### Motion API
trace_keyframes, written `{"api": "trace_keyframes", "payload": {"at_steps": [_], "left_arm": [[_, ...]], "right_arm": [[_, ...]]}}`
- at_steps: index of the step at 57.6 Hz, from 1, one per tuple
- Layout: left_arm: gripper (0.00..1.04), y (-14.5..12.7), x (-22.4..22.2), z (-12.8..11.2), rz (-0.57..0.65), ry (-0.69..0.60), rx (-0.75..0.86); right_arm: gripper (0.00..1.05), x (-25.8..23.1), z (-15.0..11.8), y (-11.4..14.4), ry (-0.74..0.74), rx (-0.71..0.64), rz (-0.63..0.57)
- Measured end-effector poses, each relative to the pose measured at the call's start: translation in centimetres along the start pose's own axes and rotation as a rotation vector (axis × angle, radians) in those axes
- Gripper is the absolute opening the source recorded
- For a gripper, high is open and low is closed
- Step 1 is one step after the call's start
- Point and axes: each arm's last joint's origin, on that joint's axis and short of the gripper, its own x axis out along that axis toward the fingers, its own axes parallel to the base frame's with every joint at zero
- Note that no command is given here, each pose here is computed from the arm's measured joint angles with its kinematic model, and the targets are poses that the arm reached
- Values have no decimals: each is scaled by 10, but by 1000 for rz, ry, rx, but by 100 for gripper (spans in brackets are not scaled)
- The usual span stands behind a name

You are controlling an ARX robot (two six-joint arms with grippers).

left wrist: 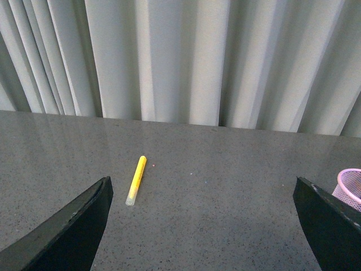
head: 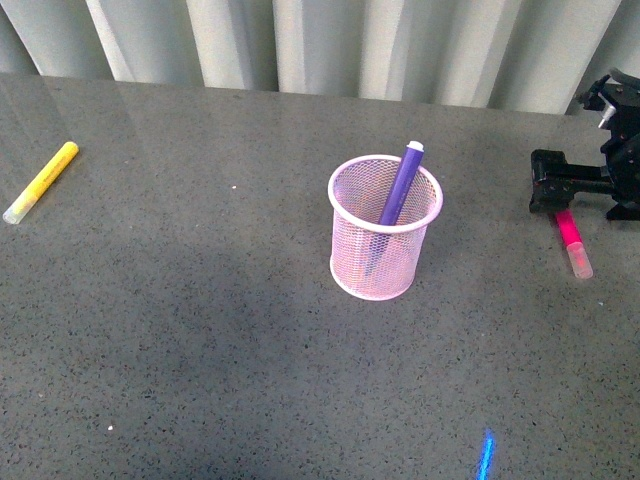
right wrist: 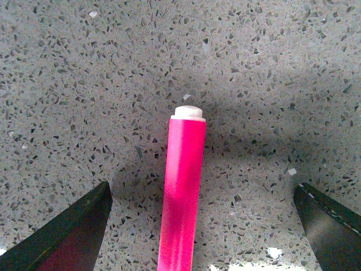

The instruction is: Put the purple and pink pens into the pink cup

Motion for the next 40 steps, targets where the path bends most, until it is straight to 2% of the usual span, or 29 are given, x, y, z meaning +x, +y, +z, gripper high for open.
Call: {"api": "trace_keyframes", "payload": {"at_steps": [8,20,35,40], "left_arm": [[98,0,0,0,0,0,0],[98,0,0,0,0,0,0],[98,0,0,0,0,0,0],[98,0,0,0,0,0,0]], "right_arm": [[96,2,3,2,14,-19,-8],[67,4,5,7,13,-42,16],[15,6,0,22,-87,-71,62],[12,3,-4,22,-137,-58,25]]}}
